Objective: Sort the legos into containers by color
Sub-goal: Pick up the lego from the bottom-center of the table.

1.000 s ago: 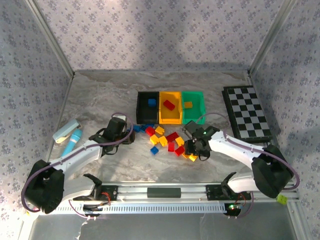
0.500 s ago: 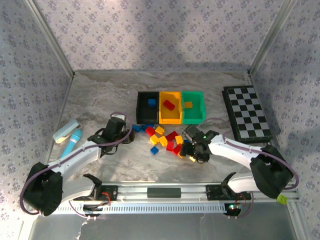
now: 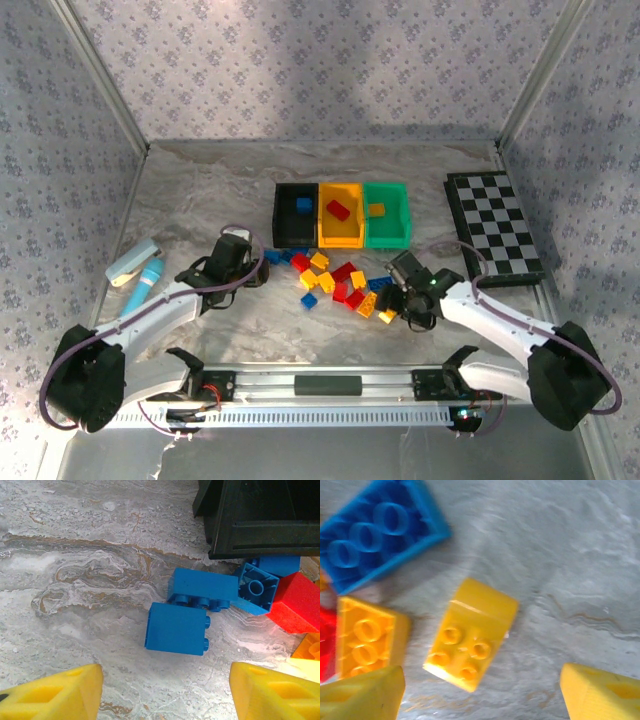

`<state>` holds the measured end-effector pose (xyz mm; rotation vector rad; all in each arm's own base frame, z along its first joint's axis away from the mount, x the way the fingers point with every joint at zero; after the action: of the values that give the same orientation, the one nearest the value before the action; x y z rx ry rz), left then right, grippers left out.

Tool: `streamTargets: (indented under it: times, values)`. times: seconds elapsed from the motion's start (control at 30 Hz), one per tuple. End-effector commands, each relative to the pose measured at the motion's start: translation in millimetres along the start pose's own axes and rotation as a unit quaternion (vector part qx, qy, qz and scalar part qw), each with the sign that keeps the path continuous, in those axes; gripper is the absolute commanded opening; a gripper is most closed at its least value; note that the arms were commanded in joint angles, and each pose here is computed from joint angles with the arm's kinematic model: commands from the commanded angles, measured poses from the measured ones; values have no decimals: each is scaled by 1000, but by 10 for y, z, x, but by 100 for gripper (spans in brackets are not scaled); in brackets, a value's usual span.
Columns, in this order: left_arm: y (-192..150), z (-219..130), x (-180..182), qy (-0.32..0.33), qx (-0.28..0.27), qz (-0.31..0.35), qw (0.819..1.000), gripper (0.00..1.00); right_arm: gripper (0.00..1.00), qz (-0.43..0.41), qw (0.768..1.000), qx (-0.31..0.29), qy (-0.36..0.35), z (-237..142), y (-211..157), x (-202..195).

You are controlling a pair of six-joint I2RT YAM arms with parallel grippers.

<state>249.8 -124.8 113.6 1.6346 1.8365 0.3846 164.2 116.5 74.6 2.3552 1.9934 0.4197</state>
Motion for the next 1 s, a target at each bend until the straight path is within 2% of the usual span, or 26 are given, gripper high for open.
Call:
streamTargets:
  times: [0.0,0.27,0.57,0.73,0.97]
  values:
    - [107,-37,-70,-17,-12,-11,1000,67,80,20,1000,1,-14,98,5,-88]
    - [106,-51,-45,-11,-16,-9,1000,67,75,-2,1000,4,-6,253,147,91]
    - [117,-70,-22,-7,-22,-11,1000,67,38,-20,999,1,-27,228,181,41]
    - [102,-47,-33,-10,-17,-11,1000,67,31,-30,999,-6,-25,173,262,59]
    - [106,-41,-26,-6,-18,-11,1000,67,31,-55,998,-22,-31,-42,409,103]
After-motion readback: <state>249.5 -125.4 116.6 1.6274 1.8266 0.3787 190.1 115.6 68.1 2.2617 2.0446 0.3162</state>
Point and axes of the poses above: each hand's point on the last joint's axis, 136 mm out from that joint toward the fingers, its own z axis out along the fingers, its own x axis along the line the jaws close on, y = z × x, the point moved 4 cm from there along -z, back along the fingers, and after that the axes turned 9 degrees about -z, right-handed, at the moved point
